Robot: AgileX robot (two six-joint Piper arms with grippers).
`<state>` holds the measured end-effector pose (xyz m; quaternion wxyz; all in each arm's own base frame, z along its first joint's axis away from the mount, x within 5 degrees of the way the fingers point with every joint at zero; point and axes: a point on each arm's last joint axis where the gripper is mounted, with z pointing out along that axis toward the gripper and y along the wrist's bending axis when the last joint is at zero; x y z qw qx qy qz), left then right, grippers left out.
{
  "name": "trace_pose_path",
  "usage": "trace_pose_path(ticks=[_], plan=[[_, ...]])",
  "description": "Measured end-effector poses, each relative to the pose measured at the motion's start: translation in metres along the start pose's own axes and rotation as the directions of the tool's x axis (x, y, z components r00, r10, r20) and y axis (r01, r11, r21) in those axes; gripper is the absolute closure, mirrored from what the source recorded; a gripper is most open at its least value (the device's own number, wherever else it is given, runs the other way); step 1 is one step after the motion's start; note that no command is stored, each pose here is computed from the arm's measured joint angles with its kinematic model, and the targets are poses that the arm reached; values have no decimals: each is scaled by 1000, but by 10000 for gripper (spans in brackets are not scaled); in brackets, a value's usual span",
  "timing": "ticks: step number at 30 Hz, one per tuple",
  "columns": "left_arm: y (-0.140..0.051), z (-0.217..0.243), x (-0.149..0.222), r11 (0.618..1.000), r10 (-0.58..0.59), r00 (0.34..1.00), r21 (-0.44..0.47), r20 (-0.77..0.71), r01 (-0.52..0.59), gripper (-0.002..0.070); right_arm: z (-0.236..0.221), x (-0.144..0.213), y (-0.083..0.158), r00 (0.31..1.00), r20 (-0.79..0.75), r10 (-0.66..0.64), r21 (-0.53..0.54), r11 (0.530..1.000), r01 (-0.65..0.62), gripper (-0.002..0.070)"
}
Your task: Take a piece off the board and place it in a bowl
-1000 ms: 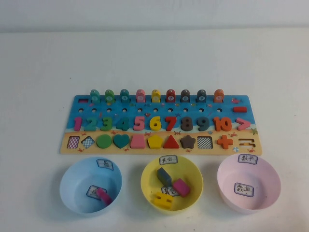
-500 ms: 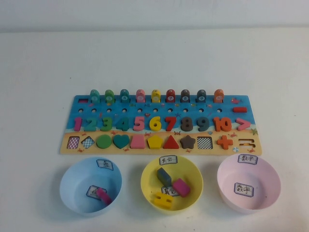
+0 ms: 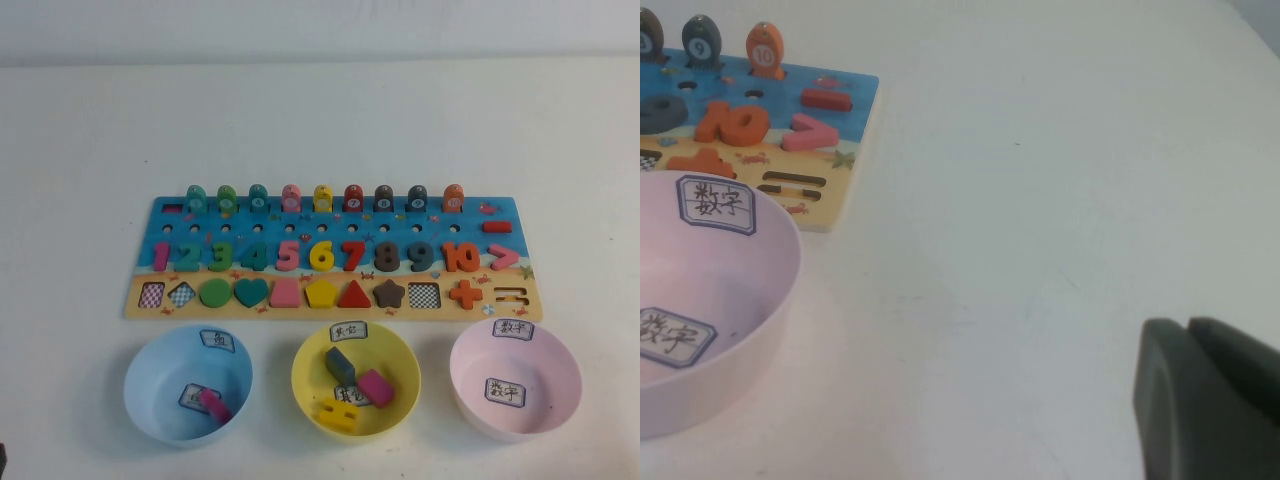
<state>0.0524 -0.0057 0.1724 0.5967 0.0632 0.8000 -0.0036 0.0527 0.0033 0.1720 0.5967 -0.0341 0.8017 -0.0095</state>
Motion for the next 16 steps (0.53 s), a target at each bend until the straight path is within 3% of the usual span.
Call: trace_pose_path(ticks=[5,16], plan=[[-4,0,0,998,16,1000,67,5,-17,677,0,0,0,1000,0,1,-1,1000,-1,694],[-4,0,0,997,19,1000,76,6,-20,677,0,0,0,1000,0,1,-1,1000,-1,694]])
